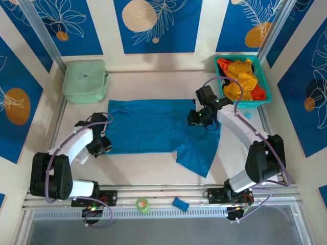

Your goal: Fold and stack the t-shirts

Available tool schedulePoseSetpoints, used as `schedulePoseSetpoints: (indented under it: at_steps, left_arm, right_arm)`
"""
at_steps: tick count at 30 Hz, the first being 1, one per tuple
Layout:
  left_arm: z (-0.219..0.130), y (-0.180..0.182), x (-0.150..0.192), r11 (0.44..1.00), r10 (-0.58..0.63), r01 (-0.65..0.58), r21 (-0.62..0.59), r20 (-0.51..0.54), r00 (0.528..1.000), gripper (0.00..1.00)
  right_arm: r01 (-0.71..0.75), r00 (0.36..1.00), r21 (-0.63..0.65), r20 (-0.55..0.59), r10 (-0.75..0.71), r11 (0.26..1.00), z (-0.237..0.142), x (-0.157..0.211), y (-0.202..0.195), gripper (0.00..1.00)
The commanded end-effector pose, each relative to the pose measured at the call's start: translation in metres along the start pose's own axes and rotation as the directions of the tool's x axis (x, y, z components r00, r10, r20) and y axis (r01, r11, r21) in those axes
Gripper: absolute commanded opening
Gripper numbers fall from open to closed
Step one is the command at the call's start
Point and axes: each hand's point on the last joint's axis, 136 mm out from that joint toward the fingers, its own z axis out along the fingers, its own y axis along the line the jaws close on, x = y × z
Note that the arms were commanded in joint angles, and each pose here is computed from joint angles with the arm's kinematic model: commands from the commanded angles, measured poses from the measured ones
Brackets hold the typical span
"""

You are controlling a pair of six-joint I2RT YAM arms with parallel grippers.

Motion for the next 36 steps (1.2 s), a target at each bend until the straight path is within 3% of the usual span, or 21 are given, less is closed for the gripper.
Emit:
schedulePoseSetpoints:
  at_steps: [1, 14, 18, 23, 26, 30, 32, 36]
  left_arm:
    - [0.004, 0.002, -0.008, 0.998, -0.057, 0.057, 0.005, 0.025, 0.998, 0.39]
    - [0.040, -0.003, -0.015, 0.996, -0.081, 0.082, 0.028, -0.016, 0.997, 0.42]
    - [0.050, -0.012, -0.018, 0.996, -0.076, 0.077, 0.051, -0.026, 0.997, 0.39]
    - [0.055, -0.027, -0.030, 0.995, -0.046, 0.048, 0.083, -0.025, 0.999, 0.31]
    - [0.056, -0.036, -0.036, 0.993, -0.028, 0.030, 0.112, -0.020, 0.999, 0.23]
    - [0.056, -0.043, -0.042, 0.991, -0.003, 0.004, 0.130, -0.013, 1.000, 0.06]
    - [0.056, -0.045, -0.044, 0.990, 0.006, -0.005, 0.138, -0.003, 1.000, 0.00]
    - [0.053, -0.048, -0.047, 0.988, 0.020, -0.022, 0.156, 0.014, 1.000, 0.00]
  right_arm:
    - [0.005, 1.000, -0.046, 0.016, -0.004, 0.999, -0.006, 0.001, 0.004, 0.36]
    - [0.054, 0.998, -0.058, 0.035, -0.052, 0.997, -0.017, 0.005, 0.013, 0.38]
    - [0.238, 0.957, -0.042, 0.181, -0.227, 0.970, -0.051, 0.005, 0.037, 0.38]
    - [0.417, 0.821, -0.061, 0.453, -0.347, 0.907, -0.117, 0.005, 0.072, 0.40]
    - [0.511, 0.753, -0.108, 0.535, -0.383, 0.853, -0.152, 0.018, 0.086, 0.51]
    - [0.716, 0.621, -0.063, 0.513, -0.593, 0.695, -0.162, 0.052, 0.090, 0.55]
    - [0.801, 0.548, 0.000, 0.401, -0.734, 0.598, -0.142, 0.074, 0.074, 0.54]
    - [0.959, 0.268, 0.072, 0.069, -0.961, 0.273, -0.092, 0.129, 0.024, 0.48]
